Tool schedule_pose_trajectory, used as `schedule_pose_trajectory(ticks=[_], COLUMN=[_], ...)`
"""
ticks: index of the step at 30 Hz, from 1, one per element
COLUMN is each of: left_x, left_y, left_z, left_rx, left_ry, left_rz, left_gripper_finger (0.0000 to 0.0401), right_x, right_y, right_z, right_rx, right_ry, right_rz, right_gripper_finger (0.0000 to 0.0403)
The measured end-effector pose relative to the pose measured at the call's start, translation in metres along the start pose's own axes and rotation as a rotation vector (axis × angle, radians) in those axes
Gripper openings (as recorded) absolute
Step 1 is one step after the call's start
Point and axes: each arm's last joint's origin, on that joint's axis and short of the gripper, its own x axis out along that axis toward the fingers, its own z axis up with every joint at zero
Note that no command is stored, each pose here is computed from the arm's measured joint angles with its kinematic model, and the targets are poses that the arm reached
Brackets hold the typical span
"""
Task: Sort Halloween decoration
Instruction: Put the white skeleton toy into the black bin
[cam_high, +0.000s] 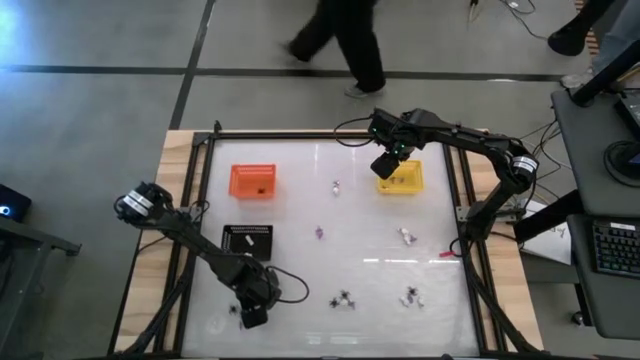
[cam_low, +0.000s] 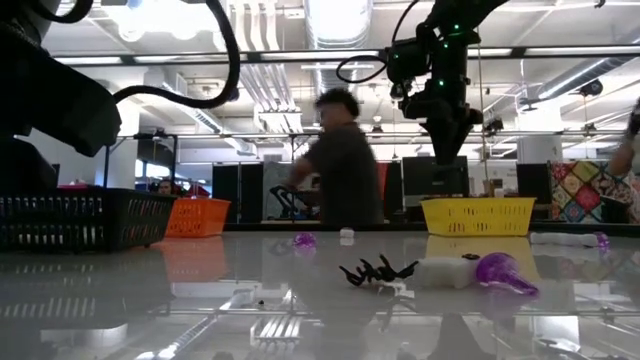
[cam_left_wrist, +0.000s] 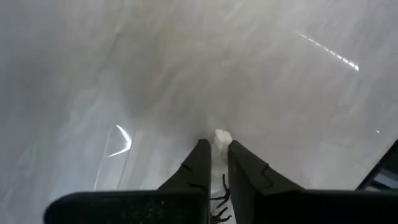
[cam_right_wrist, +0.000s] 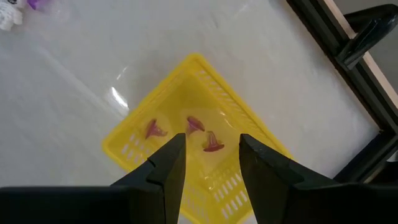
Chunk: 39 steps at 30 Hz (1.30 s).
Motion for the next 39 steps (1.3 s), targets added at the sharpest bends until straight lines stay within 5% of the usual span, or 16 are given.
schedule_pose_trajectory(ticks=[18, 25, 39], left_x=[-0.018, -0.043, -0.119], left_y=[-0.020, -0.018, 0.041], left_z=[0.006, -0.002, -0.020], left_rx=[0.004, 0.004, -0.112], left_ry=[-0.037, -0.047, -0.270], left_rz=[-0.057, 0.041, 0.167], left_gripper_finger=[0.0001, 0.0001, 0.0001], right_x=[0.000, 0.000, 0.000], right_y=[0.000, 0.000, 0.001], right_z=[0.000, 0.000, -0.001], right_rx=[-0.009, -0.009, -0.011], right_ry=[0.001, 0.000, 0.003], right_rz=[0.000, 0.000, 0.000], right_gripper_finger=[0.0139, 0.0139, 0.0139])
